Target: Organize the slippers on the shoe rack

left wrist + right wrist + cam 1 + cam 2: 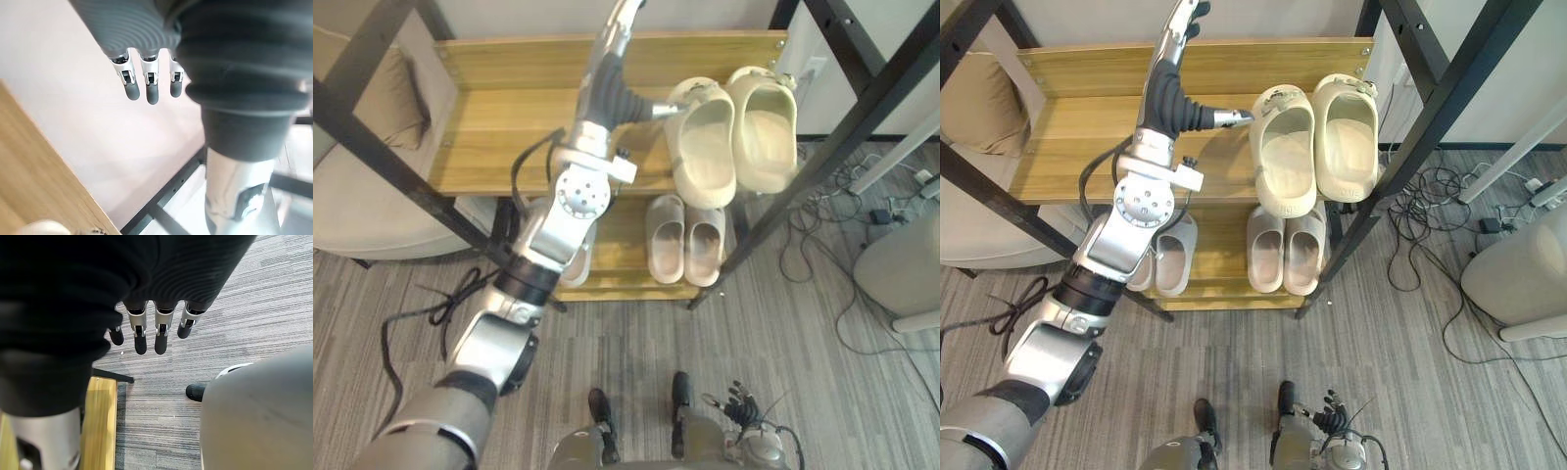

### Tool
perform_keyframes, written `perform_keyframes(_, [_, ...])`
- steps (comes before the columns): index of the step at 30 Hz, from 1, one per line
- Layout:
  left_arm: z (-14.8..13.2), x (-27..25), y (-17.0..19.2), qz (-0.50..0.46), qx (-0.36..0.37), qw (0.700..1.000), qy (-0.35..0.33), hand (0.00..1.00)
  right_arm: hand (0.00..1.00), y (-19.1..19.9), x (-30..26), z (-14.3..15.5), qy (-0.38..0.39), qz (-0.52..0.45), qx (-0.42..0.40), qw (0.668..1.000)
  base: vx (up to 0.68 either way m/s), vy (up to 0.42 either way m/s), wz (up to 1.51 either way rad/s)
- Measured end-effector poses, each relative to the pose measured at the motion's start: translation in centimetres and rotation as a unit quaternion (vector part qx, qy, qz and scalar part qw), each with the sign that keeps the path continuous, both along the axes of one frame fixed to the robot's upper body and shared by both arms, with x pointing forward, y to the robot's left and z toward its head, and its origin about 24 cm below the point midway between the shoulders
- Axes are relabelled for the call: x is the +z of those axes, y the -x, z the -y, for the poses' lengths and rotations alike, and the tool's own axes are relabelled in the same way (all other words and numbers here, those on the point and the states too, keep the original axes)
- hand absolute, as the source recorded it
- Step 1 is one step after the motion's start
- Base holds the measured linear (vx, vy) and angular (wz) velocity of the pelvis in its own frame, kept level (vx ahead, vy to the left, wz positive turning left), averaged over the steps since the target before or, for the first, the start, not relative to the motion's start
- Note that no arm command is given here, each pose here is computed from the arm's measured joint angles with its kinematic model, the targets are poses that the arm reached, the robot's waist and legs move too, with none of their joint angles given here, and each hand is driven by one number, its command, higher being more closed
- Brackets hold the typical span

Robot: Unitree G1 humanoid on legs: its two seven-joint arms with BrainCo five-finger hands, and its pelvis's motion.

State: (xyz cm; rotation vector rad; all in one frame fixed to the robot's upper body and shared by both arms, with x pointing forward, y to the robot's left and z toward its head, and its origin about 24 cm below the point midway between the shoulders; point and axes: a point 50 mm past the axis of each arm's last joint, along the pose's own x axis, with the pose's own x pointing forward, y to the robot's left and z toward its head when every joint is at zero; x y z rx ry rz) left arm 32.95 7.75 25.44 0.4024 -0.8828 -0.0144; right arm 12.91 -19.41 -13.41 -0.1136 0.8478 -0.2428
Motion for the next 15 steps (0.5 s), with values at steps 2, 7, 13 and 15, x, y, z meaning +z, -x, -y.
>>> perform_keyframes(2, [-0.2, -1.6, 0.6, -0.017, -0.009, 1.000, 0.025, 0.00, 0.00, 0.1, -0.3, -0.1, -0.002, -0.012, 0.001, 1.000, 0.00, 0.000, 0.00])
perform_keyframes(7, [-0.3, -5.1, 1.7, -0.068, -0.013, 0.996, 0.062, 0.00, 0.00, 0.4, -0.7, -0.2, -0.004, -0.026, 0.002, 1.000, 0.00, 0.000, 0.00])
perform_keyframes(13, [0.2, -7.9, 2.4, -0.114, -0.005, 0.989, 0.092, 0.00, 0.00, 0.8, -1.1, -0.2, -0.004, -0.042, 0.003, 0.999, 0.00, 0.003, 0.01])
perform_keyframes(15, [0.3, -8.0, 2.4, -0.117, -0.006, 0.989, 0.094, 0.00, 0.00, 0.8, -1.1, -0.3, -0.004, -0.045, 0.002, 0.999, -0.01, 0.006, 0.11])
